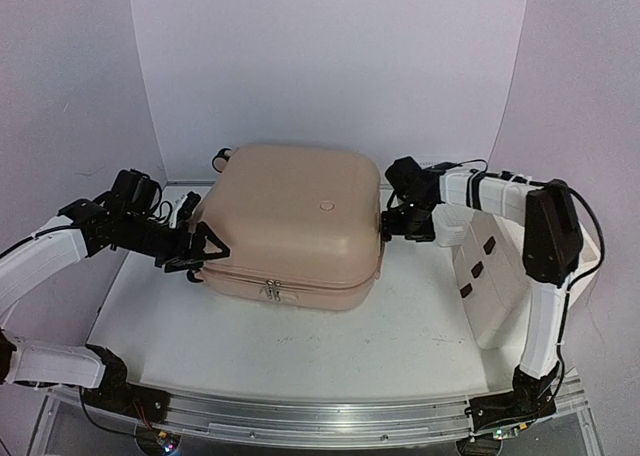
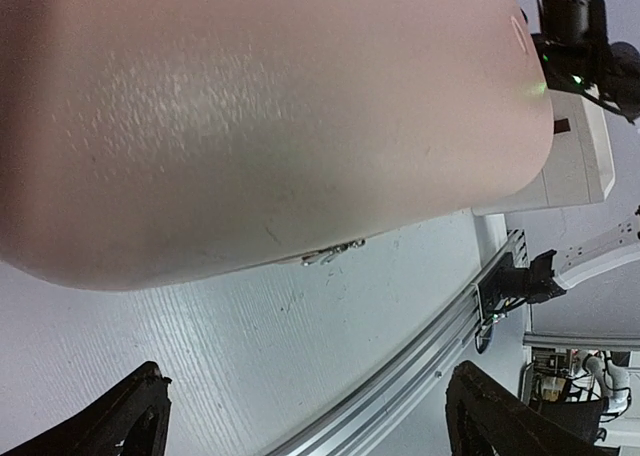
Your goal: Open, take out, and arrange the luggage
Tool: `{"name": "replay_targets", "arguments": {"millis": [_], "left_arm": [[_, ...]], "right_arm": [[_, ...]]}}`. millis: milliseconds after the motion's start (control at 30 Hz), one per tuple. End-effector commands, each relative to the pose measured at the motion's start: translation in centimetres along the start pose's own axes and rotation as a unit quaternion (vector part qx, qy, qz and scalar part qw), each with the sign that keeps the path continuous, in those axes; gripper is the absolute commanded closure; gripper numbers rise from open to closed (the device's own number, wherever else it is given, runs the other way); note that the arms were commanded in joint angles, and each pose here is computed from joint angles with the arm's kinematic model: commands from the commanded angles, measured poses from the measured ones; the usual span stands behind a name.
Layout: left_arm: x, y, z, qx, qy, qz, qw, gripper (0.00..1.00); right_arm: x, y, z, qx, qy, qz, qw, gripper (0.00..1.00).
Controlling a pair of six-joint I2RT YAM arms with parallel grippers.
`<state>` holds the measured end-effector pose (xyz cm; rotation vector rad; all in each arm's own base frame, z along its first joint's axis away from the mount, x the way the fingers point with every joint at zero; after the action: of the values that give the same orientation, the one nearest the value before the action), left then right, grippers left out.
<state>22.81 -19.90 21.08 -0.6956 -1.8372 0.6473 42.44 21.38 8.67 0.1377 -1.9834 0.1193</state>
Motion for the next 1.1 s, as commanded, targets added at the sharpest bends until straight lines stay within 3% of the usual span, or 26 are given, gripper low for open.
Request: {"name": "replay_targets", "arguments": {"millis": [0, 100, 233, 333, 567, 667, 800, 900, 1067], "left_arm": [[1.1, -2.8, -3.3, -0.048, -0.048, 0.019, 0.998, 0.03], [1.3, -3.6, -4.3, -0.058, -0.055, 0.021, 0.997, 0.03], [1.5, -4.1, -5.4, -0.077, -0.068, 0.014, 0.995, 0.03], [1.9, -4.3, -6.3, -0.097, -0.080, 0.000, 0.992, 0.03], [1.5, -4.5, -7.8, -0.110, -0.073, -0.021, 0.991, 0.05], [2.2, -3.6, -8.2, -0.114, -0.085, -0.056, 0.988, 0.02], [4.6, -0.8, -10.7, -0.093, -0.107, -0.116, 0.983, 0.01], [5.6, 0.0, -13.0, -0.055, -0.107, -0.075, 0.990, 0.00], [2.7, 1.1, -16.4, -0.038, -0.097, -0.062, 0.993, 0.01]], "right_arm": [[9.8, -3.6, 0.7, 0.017, -0.046, 0.019, 0.999, 0.15], [12.1, -2.2, 1.8, 0.041, -0.055, -0.048, 0.996, 0.03], [14.8, 0.2, 4.0, 0.089, -0.051, -0.110, 0.989, 0.02], [16.9, 6.9, 7.6, 0.166, -0.085, -0.173, 0.967, 0.02], [20.0, 20.9, 12.4, 0.183, -0.162, -0.324, 0.914, 0.10], [18.0, 24.1, 12.8, 0.156, -0.171, -0.306, 0.924, 0.11], [13.5, 24.5, 12.3, 0.083, -0.163, -0.258, 0.949, 0.11], [12.0, 23.8, 11.4, 0.074, -0.184, -0.223, 0.954, 0.07], [10.1, 20.7, 9.0, 0.055, -0.187, -0.197, 0.961, 0.02]]}}
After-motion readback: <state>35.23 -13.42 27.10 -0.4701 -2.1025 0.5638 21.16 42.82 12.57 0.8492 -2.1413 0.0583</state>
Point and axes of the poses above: each gripper's point midway between its finger pads, its own x axis back along the fingers, its own y axis along the line the jaws close on, z = x × y, the point moved 1 cm from there along x, back along the fingers, and after that the axes turned 9 degrees about x, right-handed, at the moved point
